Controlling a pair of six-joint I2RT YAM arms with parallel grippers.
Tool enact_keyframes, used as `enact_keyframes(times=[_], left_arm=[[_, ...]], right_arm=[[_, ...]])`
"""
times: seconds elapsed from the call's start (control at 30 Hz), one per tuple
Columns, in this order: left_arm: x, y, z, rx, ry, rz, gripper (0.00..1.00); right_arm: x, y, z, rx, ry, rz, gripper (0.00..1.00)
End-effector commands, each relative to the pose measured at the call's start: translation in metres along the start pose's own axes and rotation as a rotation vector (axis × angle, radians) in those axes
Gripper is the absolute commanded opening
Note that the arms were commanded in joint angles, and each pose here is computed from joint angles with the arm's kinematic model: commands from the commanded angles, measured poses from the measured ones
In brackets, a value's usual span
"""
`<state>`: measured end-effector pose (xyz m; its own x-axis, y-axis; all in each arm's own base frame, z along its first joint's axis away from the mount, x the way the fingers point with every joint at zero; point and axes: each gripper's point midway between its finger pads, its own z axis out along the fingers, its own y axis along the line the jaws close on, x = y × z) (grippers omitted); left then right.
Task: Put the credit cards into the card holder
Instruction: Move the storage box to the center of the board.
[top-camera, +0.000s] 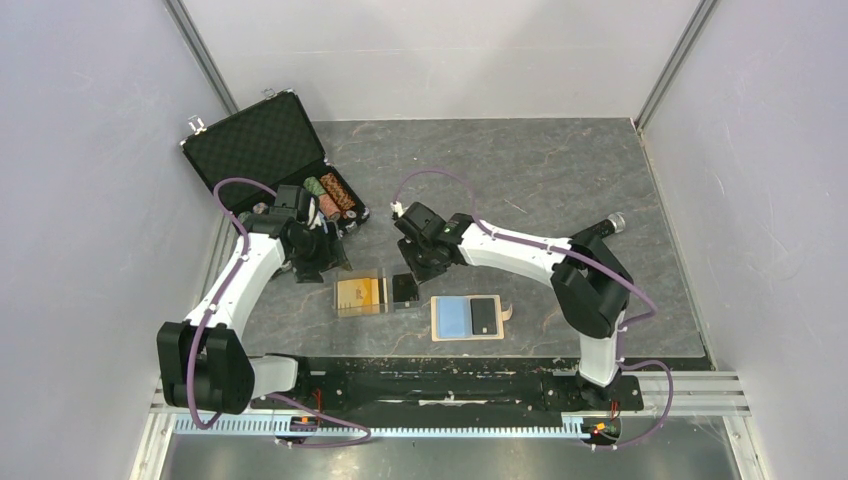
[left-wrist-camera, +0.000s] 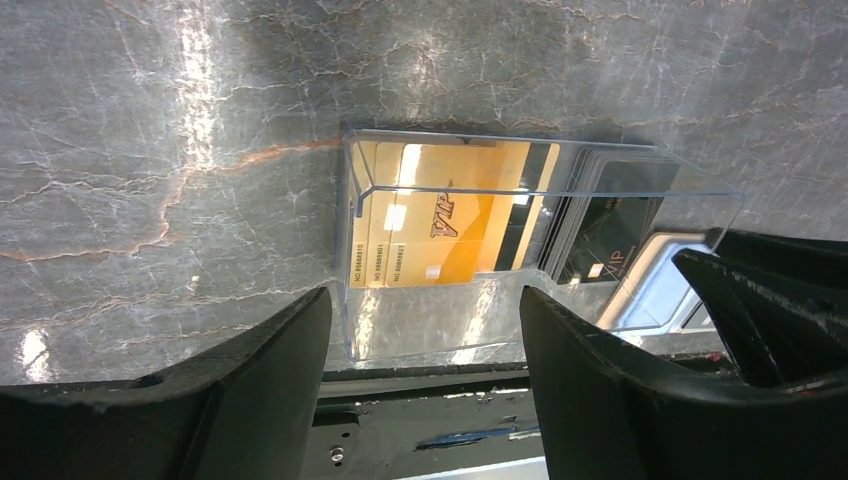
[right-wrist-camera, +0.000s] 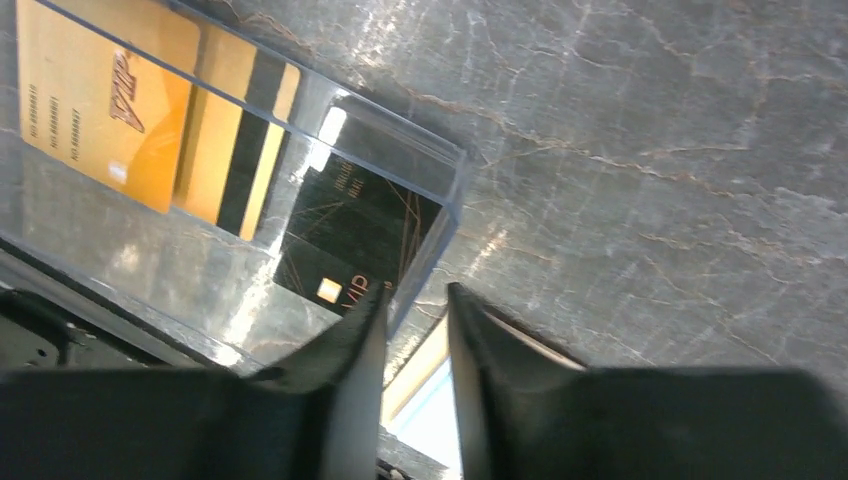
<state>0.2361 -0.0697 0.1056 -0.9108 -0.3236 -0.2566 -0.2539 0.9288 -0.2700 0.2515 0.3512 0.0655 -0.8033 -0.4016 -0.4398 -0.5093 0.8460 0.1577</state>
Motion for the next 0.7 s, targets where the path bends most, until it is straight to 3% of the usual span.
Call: enact_keyframes(times=[0.0, 0.07, 0.17, 0.37, 0.67], left_arm=[[-0.003, -0.004, 0.001, 0.039, -0.009, 0.067, 0.76], [-0.003, -0.004, 0.001, 0.042, -0.009, 0.069, 0.76], [-0.004, -0.006, -0.001, 0.049, -0.021, 0.072, 0.76], [-0.002, -0.009, 0.002, 0.08, -0.032, 0.06, 0.75], [0.013, -0.016, 0.017, 0.155, 0.005, 0.035, 0.75]], right_arm=[[-0.005, 0.008, 0.013, -0.034, 0.002, 0.004, 0.22], [-0.011, 0.009, 0.015, -0.03, 0.002, -0.003, 0.1], [-0.023, 0.004, 0.016, 0.01, -0.003, -0.01, 0.0], [-0.047, -0.022, 0.009, 0.098, -0.028, -0.016, 0.0], [-0.043, -0.087, -0.007, 0.245, -0.013, -0.021, 0.0]])
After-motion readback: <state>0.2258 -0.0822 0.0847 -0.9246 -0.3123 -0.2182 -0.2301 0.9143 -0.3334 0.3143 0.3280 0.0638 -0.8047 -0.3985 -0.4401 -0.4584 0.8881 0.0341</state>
